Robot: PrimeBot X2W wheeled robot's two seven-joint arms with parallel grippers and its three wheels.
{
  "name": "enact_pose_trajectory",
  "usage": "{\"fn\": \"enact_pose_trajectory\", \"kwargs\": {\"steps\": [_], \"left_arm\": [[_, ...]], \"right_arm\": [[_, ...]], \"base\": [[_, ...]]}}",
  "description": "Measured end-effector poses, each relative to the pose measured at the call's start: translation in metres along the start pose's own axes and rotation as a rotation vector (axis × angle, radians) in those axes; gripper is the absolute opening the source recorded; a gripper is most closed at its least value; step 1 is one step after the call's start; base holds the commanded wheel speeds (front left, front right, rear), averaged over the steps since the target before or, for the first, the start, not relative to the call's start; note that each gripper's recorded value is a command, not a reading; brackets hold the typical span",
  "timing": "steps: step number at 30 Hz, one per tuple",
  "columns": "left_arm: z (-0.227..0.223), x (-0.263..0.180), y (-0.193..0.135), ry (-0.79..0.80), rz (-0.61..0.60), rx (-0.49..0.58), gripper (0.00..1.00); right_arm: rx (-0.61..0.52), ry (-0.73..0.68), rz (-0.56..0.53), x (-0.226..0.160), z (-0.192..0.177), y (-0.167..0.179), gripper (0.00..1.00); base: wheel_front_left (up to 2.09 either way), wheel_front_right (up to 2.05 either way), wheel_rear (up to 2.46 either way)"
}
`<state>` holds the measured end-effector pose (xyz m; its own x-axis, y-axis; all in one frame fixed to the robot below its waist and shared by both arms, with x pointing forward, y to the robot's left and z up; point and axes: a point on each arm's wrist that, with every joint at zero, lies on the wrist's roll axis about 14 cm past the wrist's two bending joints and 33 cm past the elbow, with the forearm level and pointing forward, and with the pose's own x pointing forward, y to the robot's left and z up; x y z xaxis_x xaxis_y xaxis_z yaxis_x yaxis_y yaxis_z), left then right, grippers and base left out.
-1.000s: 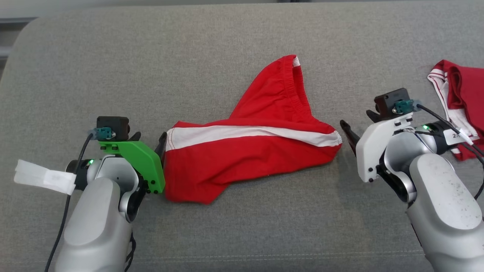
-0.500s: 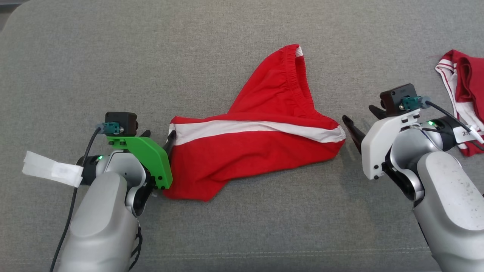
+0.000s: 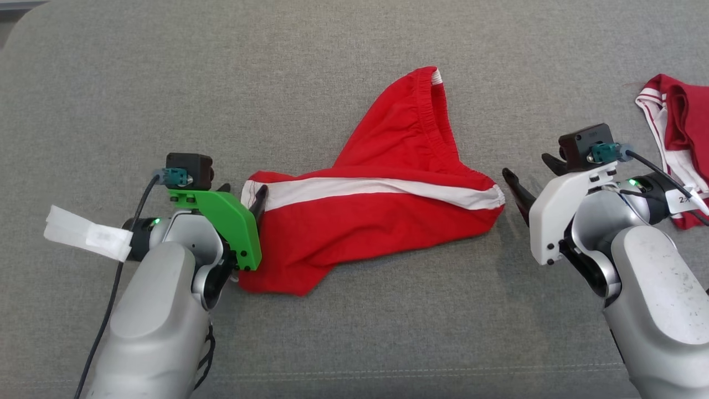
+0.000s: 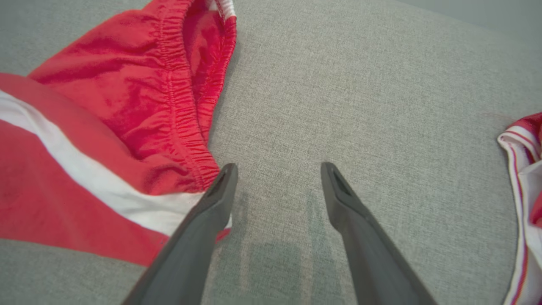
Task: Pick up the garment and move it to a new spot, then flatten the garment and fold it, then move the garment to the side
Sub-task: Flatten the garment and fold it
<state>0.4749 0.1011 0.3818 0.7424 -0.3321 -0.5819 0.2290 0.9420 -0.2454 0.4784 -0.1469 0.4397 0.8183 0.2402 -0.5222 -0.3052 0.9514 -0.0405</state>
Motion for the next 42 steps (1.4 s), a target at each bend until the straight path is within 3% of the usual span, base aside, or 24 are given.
{"fn": "enact_pose_trajectory", "kwargs": {"steps": [7, 8, 10, 11, 12, 19, 27, 35, 37, 38, 40, 41, 42], "left_arm": [[-0.016, 0.004, 0.000, 0.048, 0.004, -0.001, 1.00], [-0.017, 0.005, 0.001, 0.051, 0.005, -0.001, 0.95], [-0.018, 0.007, 0.002, 0.053, 0.014, -0.004, 0.35], [-0.019, 0.008, 0.004, 0.058, 0.021, -0.003, 0.12], [-0.019, 0.008, 0.006, 0.058, 0.027, -0.004, 0.00], [-0.023, 0.009, 0.010, 0.062, 0.042, -0.016, 0.00], [-0.024, 0.008, 0.010, 0.061, 0.042, -0.019, 0.00], [-0.025, 0.008, 0.011, 0.056, 0.047, -0.034, 0.00], [-0.025, 0.008, 0.012, 0.055, 0.047, -0.037, 0.00], [-0.025, 0.008, 0.012, 0.056, 0.048, -0.037, 0.00], [-0.025, 0.008, 0.012, 0.052, 0.049, -0.038, 0.00], [-0.025, 0.008, 0.012, 0.050, 0.050, -0.039, 0.00], [-0.025, 0.008, 0.012, 0.047, 0.049, -0.040, 0.00]], "right_arm": [[0.002, 0.023, -0.005, -0.002, -0.008, -0.002, 1.00], [0.001, 0.024, -0.003, -0.001, -0.009, -0.001, 1.00], [-0.001, 0.034, 0.009, 0.000, -0.012, 0.003, 1.00], [0.003, 0.042, 0.020, 0.001, -0.014, 0.007, 1.00], [0.007, 0.053, 0.029, 0.002, -0.016, 0.009, 1.00], [0.021, 0.093, 0.054, 0.001, -0.028, 0.017, 1.00], [0.070, 0.048, 0.084, -0.002, -0.019, 0.031, 1.00], [0.081, 0.143, 0.130, 0.001, -0.046, 0.048, 1.00], [0.086, 0.154, 0.143, 0.004, -0.048, 0.052, 0.75], [0.087, 0.161, 0.149, 0.005, -0.050, 0.055, 0.49], [0.086, 0.170, 0.157, 0.007, -0.052, 0.057, 0.28], [0.086, 0.171, 0.158, 0.007, -0.052, 0.058, 0.07], [0.086, 0.171, 0.160, 0.008, -0.052, 0.059, 0.00]], "base": [[0.00, 0.00, 0.00], [0.00, 0.00, 0.00], [0.00, 0.00, 0.00], [0.00, 0.00, 0.00], [0.00, 0.00, 0.00], [0.00, 0.00, 0.00], [0.00, 0.00, 0.00], [0.00, 0.00, 0.00], [0.00, 0.00, 0.00], [0.00, 0.00, 0.00], [0.00, 0.00, 0.00], [0.00, 0.00, 0.00], [0.00, 0.00, 0.00]]}}
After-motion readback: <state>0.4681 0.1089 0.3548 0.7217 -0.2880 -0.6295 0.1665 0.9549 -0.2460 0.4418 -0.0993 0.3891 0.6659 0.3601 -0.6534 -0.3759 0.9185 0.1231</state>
